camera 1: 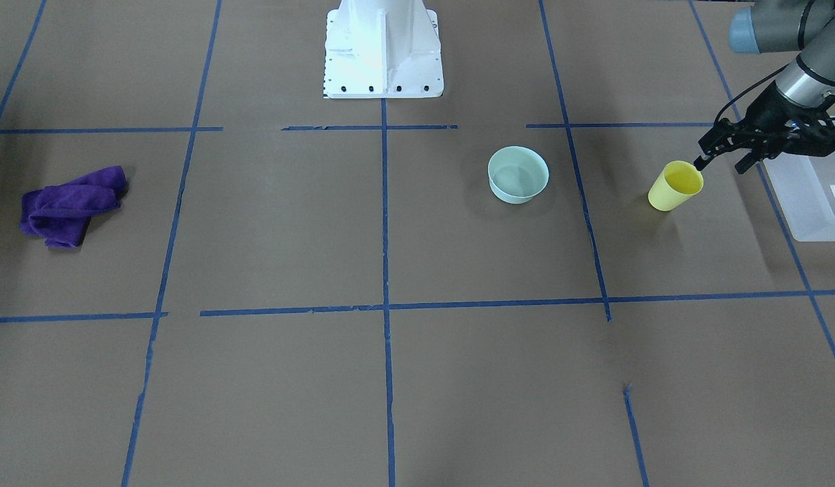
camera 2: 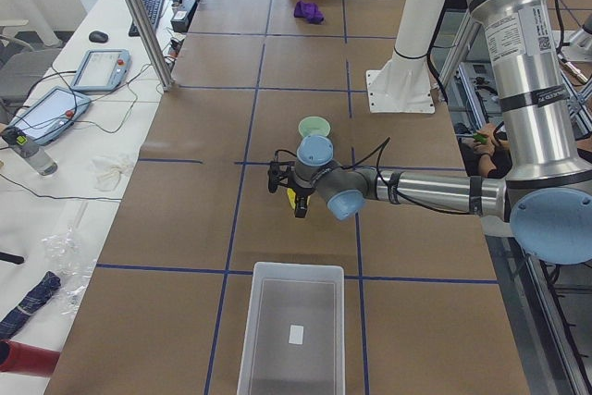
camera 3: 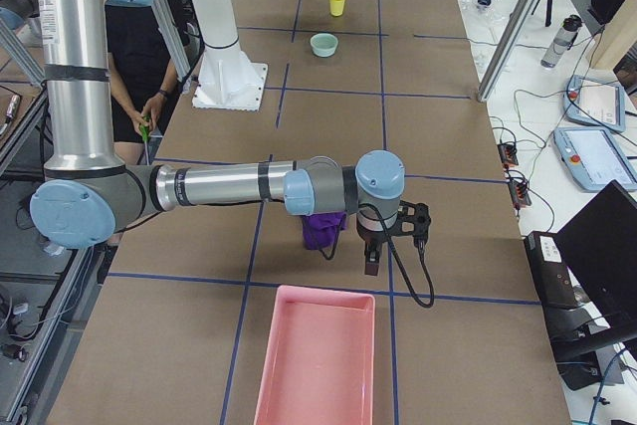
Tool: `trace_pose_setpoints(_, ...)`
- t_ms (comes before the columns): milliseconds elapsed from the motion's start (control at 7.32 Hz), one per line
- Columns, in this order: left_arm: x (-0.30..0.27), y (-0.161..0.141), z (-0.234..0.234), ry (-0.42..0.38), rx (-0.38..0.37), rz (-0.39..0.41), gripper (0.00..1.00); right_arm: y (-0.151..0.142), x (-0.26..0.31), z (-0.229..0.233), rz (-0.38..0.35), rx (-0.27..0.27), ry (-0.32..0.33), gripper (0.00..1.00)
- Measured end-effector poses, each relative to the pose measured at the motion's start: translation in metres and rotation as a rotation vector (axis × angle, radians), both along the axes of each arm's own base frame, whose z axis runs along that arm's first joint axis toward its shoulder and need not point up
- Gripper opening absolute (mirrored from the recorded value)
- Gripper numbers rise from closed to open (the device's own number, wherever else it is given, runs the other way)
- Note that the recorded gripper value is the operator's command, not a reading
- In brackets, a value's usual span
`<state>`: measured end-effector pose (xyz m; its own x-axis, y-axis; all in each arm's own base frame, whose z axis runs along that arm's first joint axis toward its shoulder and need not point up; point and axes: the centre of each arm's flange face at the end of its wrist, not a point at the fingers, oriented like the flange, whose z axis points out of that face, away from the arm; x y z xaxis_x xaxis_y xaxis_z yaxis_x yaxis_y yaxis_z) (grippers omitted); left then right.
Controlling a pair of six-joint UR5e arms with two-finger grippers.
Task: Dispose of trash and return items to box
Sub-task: 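Grasp the yellow cup with the left gripper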
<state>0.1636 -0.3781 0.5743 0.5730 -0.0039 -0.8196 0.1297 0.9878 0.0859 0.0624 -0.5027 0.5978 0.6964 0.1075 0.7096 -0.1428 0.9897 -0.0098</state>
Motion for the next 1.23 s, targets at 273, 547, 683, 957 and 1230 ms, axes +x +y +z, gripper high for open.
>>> trace_pose_setpoints(273, 0.011, -0.002, 0.009, -0.015, -0.006, -0.002, 0.92, 0.000, 0.000, 0.000, 0.000, -0.001, 0.002, 1.00)
trace_pose_setpoints(547, 0.021, 0.001, 0.012, -0.025, -0.003, 0.012, 0.81, 0.000, 0.000, 0.001, 0.000, -0.002, 0.003, 1.00)
trace_pose_setpoints(683, 0.024, 0.002, 0.013, -0.027, -0.004, 0.019, 0.71, 0.000, 0.000, 0.001, 0.000, -0.002, 0.004, 1.00)
trace_pose_setpoints(957, 0.028, 0.002, 0.016, -0.031, -0.007, 0.025, 0.49, 0.000, 0.000, 0.001, 0.000, -0.002, 0.004, 1.00)
trace_pose_setpoints(1230, 0.032, -0.002, 0.018, -0.032, -0.008, 0.027, 0.19, 0.000, 0.000, 0.000, -0.001, 0.001, 0.001, 1.00)
